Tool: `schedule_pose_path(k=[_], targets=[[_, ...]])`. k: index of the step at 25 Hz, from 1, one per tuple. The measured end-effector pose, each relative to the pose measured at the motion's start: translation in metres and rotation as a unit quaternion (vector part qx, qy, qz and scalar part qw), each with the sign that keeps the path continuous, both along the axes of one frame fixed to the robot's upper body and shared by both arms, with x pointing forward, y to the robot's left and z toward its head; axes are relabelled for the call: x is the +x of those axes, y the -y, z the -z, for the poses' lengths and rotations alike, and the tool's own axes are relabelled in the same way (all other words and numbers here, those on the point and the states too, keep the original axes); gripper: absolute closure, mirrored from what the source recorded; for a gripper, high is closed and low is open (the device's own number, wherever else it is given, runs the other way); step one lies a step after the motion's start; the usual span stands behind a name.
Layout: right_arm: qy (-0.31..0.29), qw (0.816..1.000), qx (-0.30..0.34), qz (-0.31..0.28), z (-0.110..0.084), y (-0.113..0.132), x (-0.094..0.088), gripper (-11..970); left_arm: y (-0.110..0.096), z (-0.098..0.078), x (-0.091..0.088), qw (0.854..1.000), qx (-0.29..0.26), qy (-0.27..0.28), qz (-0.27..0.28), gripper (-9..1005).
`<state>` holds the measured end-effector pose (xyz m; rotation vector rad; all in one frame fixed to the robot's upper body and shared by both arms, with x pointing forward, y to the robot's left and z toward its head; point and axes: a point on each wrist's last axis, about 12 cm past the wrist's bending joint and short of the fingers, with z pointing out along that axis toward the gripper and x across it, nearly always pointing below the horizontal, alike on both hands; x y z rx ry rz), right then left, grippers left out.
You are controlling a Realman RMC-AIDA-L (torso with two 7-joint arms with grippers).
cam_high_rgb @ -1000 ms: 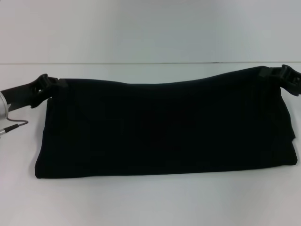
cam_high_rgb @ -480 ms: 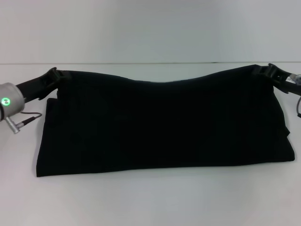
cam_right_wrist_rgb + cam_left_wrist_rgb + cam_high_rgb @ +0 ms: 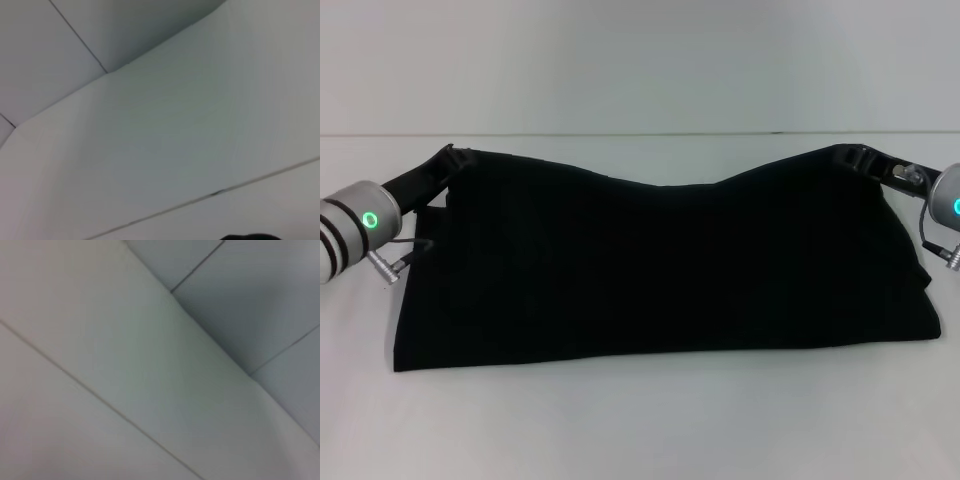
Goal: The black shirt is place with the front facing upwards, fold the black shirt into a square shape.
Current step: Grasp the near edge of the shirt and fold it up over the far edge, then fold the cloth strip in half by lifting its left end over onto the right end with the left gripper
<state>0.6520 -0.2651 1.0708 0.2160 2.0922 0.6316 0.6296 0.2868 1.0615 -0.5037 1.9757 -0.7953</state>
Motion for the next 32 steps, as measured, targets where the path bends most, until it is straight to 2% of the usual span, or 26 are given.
schedule_pose_path(k=[3, 6, 8, 11, 13, 16, 20, 26, 28, 30, 32], targets=[[0.003, 1.0, -0.016, 0.008, 0.0, 0.0, 0.003, 877, 0.001, 0.003, -0.001, 1.0, -0.005, 0.006, -0.02, 829], [-0.002, 0.999, -0.039, 0.02, 0.003, -0.002, 0.005, 663, 0.001, 0.004, -0.002, 0.999, -0.015, 0.007, -0.033, 809], [-0.007, 0.998, -0.05, 0.024, 0.005, -0.004, 0.006, 617, 0.002, 0.005, -0.002, 0.999, -0.016, 0.007, -0.034, 796], [-0.008, 0.998, -0.053, 0.022, 0.006, -0.004, 0.006, 547, 0.002, 0.006, -0.002, 0.999, -0.015, 0.004, -0.034, 655], [-0.009, 0.998, -0.053, 0.022, 0.007, -0.004, 0.005, 544, 0.002, 0.007, -0.003, 0.999, -0.016, 0.003, -0.037, 561], [-0.012, 0.999, -0.047, 0.023, 0.009, -0.001, 0.002, 540, 0.001, 0.009, -0.005, 0.999, -0.017, 0.001, -0.038, 471], [-0.011, 0.999, -0.02, 0.039, 0.013, 0.009, -0.005, 537, 0.001, 0.006, -0.01, 0.999, -0.03, 0.018, -0.008, 378], [0.034, 0.997, 0.043, 0.051, 0.013, 0.039, -0.027, 536, -0.01, -0.006, -0.029, 0.993, -0.059, 0.08, 0.065, 358], [0.065, 0.996, 0.051, 0.034, 0.011, 0.047, -0.038, 536, -0.017, -0.011, -0.037, 0.989, -0.069, 0.098, 0.092, 352], [0.099, 0.994, 0.049, 0.001, 0.011, 0.053, -0.052, 478, -0.025, -0.014, -0.046, 0.984, -0.082, 0.107, 0.113, 345], [0.131, 0.99, 0.041, -0.038, 0.01, 0.056, -0.066, 421, -0.036, -0.016, -0.057, 0.981, -0.1, 0.103, 0.132, 218]])
